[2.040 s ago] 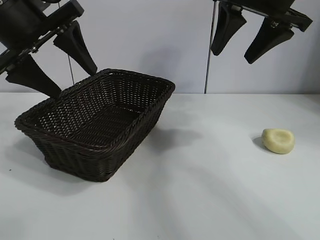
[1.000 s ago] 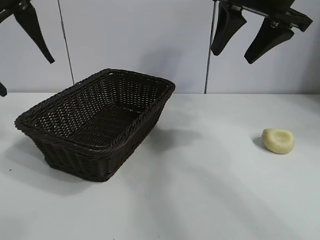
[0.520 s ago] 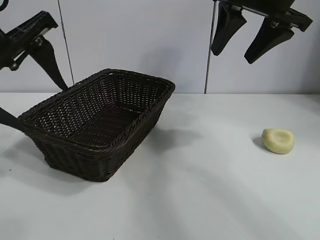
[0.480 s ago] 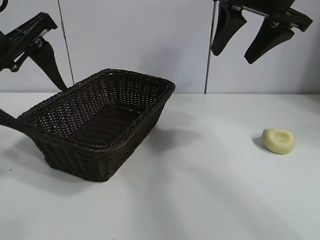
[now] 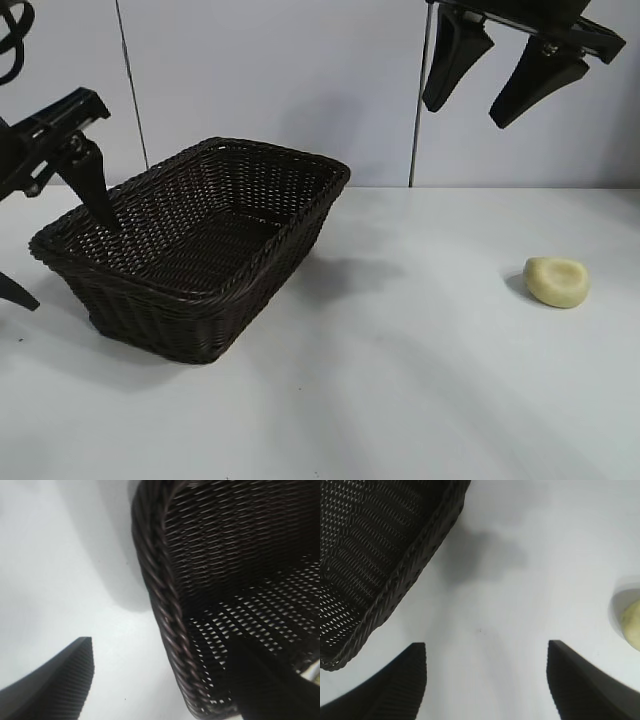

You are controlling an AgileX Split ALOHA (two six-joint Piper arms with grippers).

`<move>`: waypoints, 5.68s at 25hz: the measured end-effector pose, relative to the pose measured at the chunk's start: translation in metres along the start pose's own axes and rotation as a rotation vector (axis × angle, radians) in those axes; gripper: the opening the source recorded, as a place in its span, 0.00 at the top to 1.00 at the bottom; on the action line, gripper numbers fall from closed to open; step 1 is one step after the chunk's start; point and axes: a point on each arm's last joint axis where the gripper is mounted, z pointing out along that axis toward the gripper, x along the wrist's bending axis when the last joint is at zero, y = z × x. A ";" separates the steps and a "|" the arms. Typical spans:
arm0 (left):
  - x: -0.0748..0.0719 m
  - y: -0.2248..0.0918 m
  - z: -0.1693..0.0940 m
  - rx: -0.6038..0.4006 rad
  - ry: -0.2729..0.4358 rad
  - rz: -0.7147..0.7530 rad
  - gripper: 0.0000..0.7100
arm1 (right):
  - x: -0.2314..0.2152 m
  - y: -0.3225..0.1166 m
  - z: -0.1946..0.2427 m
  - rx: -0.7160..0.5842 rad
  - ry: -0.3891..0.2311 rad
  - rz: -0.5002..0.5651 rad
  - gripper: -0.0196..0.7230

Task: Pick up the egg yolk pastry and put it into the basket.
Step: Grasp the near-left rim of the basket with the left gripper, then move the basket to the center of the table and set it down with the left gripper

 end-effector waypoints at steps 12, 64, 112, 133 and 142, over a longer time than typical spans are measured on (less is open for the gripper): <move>-0.001 0.005 0.027 -0.005 -0.003 -0.050 0.25 | 0.000 0.000 0.000 0.000 0.000 0.000 0.31; -0.040 0.058 0.019 0.133 -0.010 0.203 0.86 | 0.000 0.000 0.000 0.001 -0.002 -0.001 0.31; -0.072 0.075 0.102 0.406 0.050 0.881 0.86 | 0.000 -0.001 0.000 0.010 -0.001 -0.001 0.31; -0.075 0.075 0.091 0.401 0.056 0.906 0.20 | 0.000 -0.001 0.000 0.010 -0.001 0.000 0.31; -0.086 0.073 0.040 0.329 0.038 0.969 0.20 | 0.000 -0.001 0.000 0.010 0.000 0.001 0.31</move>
